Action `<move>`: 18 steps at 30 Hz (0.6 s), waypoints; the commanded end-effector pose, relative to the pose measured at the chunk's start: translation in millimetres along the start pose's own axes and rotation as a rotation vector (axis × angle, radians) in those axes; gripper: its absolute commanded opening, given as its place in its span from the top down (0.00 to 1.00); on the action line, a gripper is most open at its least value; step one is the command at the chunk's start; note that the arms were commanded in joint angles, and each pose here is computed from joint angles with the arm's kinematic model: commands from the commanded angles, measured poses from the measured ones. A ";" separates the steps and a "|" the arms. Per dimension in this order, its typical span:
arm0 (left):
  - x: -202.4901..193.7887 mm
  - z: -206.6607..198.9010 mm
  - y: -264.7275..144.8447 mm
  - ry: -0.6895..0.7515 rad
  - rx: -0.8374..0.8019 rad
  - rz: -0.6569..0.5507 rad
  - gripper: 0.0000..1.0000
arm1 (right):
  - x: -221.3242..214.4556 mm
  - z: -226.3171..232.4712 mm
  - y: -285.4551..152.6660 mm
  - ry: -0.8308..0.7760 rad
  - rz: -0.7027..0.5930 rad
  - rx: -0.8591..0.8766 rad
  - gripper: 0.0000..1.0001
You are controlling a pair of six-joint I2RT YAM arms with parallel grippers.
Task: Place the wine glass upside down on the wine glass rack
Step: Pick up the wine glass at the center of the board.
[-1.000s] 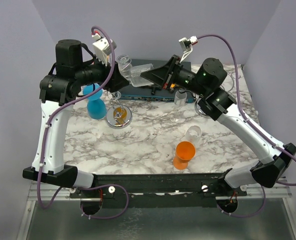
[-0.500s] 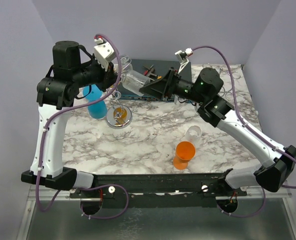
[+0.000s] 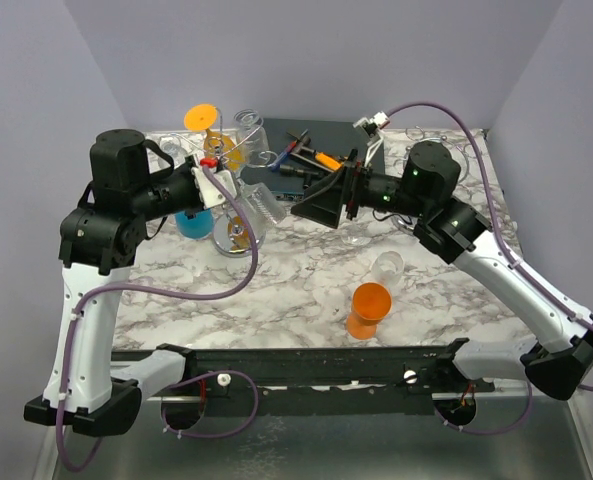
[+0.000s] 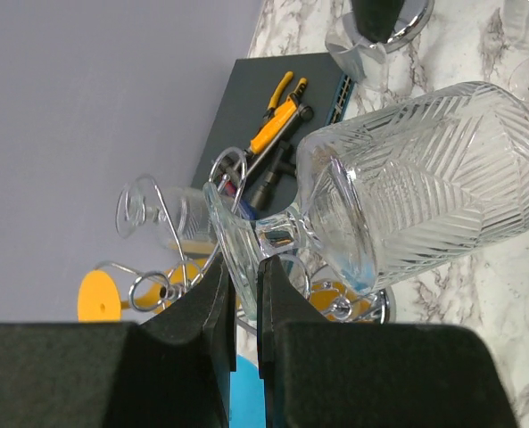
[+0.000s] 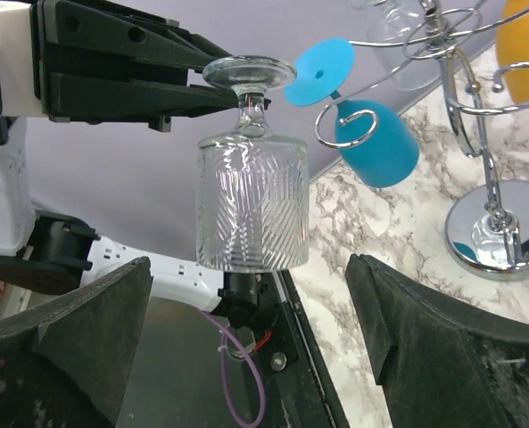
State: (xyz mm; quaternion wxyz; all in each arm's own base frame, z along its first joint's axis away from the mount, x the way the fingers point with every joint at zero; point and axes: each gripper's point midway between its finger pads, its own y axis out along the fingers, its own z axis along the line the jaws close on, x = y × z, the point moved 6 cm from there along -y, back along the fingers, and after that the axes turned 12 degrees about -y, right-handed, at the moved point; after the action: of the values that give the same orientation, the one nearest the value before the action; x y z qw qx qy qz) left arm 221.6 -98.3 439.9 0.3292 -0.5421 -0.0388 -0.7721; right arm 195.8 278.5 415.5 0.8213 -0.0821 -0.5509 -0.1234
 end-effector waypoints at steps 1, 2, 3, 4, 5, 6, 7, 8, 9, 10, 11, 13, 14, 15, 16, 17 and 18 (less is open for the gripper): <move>18.9 -5.8 -0.8 0.271 -0.057 -0.146 1.00 | -7.2 3.1 11.7 -0.057 0.030 0.157 0.01; 18.2 -7.8 -1.3 0.304 -0.061 -0.151 1.00 | -7.6 4.6 14.4 -0.064 0.021 0.197 0.00; 16.1 -9.0 -0.9 0.332 -0.063 -0.151 1.00 | -9.9 4.4 17.2 -0.067 0.021 0.223 0.00; 15.0 -9.3 -0.6 0.355 -0.064 -0.152 1.00 | -12.2 5.3 19.3 -0.074 0.025 0.243 0.00; 13.8 -9.5 -0.1 0.366 -0.065 -0.150 1.00 | -14.2 6.3 21.5 -0.085 0.026 0.257 0.01; 13.7 -9.5 0.0 0.377 -0.065 -0.152 1.00 | -17.0 7.3 23.7 -0.092 0.032 0.271 0.00; 13.7 -9.2 0.4 0.382 -0.065 -0.153 1.00 | -20.0 8.0 25.7 -0.098 0.037 0.284 0.01; 14.2 -8.9 0.9 0.384 -0.066 -0.157 1.00 | -22.6 8.2 27.6 -0.103 0.042 0.292 0.01; 14.8 -7.9 1.4 0.387 -0.064 -0.159 1.00 | -26.0 8.3 29.9 -0.107 0.049 0.296 0.01; 15.7 -7.4 1.8 0.389 -0.064 -0.164 1.00 | -29.9 8.0 32.7 -0.109 0.057 0.297 0.01; 16.6 -7.1 2.3 0.391 -0.065 -0.170 1.00 | -32.9 7.7 34.8 -0.114 0.062 0.296 0.01; 18.0 -6.0 3.4 0.386 -0.067 -0.179 1.00 | -39.8 5.9 41.0 -0.121 0.071 0.284 0.00; 18.6 -5.9 4.0 0.383 -0.069 -0.183 1.00 | -44.6 4.4 44.8 -0.124 0.078 0.275 0.00; 19.0 -5.6 4.6 0.379 -0.071 -0.187 1.00 | -47.8 1.9 48.7 -0.135 0.080 0.256 0.01; 19.9 -5.6 4.9 0.378 -0.074 -0.193 1.00 | -51.8 0.4 53.1 -0.146 0.084 0.241 0.00; 20.1 -5.8 5.2 0.374 -0.076 -0.197 1.00 | -55.5 -1.1 57.6 -0.159 0.086 0.227 0.00; 20.3 -6.2 5.5 0.372 -0.079 -0.200 1.00 | -58.1 -0.6 61.6 -0.171 0.085 0.221 0.00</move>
State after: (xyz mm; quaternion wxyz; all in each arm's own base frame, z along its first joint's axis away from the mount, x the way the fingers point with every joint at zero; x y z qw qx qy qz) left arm 219.0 -105.4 431.1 0.2795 -0.4332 0.0157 -0.8567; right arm 189.9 326.3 379.8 0.7992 -0.0079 -0.6007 -0.0176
